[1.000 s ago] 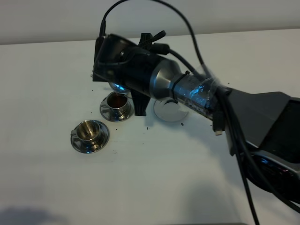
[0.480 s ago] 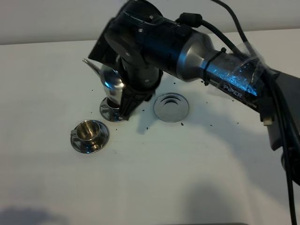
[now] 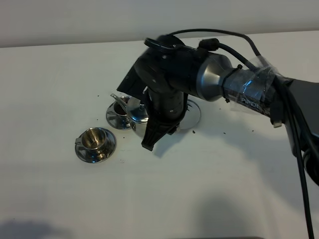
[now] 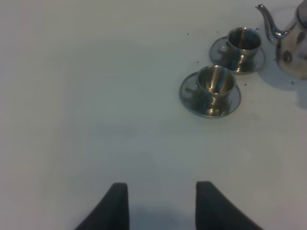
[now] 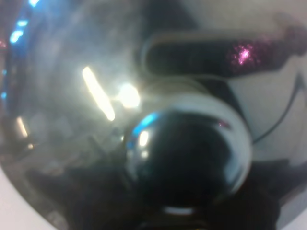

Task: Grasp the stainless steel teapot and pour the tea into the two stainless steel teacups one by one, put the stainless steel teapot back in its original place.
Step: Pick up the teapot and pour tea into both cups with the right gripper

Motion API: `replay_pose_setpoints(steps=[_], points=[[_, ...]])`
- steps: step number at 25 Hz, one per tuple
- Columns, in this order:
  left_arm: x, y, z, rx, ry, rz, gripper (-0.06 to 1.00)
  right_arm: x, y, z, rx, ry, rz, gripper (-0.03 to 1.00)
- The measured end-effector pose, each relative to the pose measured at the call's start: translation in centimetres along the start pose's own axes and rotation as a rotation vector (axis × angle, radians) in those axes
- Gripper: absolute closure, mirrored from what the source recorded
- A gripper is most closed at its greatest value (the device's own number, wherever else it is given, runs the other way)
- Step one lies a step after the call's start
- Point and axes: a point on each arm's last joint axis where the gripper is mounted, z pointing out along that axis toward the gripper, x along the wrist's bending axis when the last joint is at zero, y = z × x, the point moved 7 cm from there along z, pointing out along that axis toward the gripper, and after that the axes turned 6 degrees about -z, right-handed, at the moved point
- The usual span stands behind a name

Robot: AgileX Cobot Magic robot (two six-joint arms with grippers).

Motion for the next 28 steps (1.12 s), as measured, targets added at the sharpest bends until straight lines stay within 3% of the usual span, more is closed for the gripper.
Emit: replay_pose_setpoints(steps=[7, 17, 21, 24, 28], points=[[0.0, 0.0, 0.0, 0.0, 0.0, 0.0, 0.58, -0.1, 0.5, 0.6, -0.051, 0.001, 0.008, 0.79], [0.0, 0.0, 0.0, 0.0, 0.0, 0.0, 0.58, 0.4, 0.2, 1.7, -0.028, 0.032, 0.012, 0.79], [0.0, 0.0, 0.0, 0.0, 0.0, 0.0, 0.58, 0.3, 0.0, 0.2, -0.029, 0.031, 0.002, 0.79], [0.0, 0.0, 0.0, 0.0, 0.0, 0.0, 0.58, 0.1, -0.3, -1.6, -0.025, 0.0, -0.056, 0.79], [0.0, 0.0, 0.0, 0.0, 0.0, 0.0, 0.58, 1.1, 0.3, -2.9, -0.009, -0.114, -0.206, 0.79]])
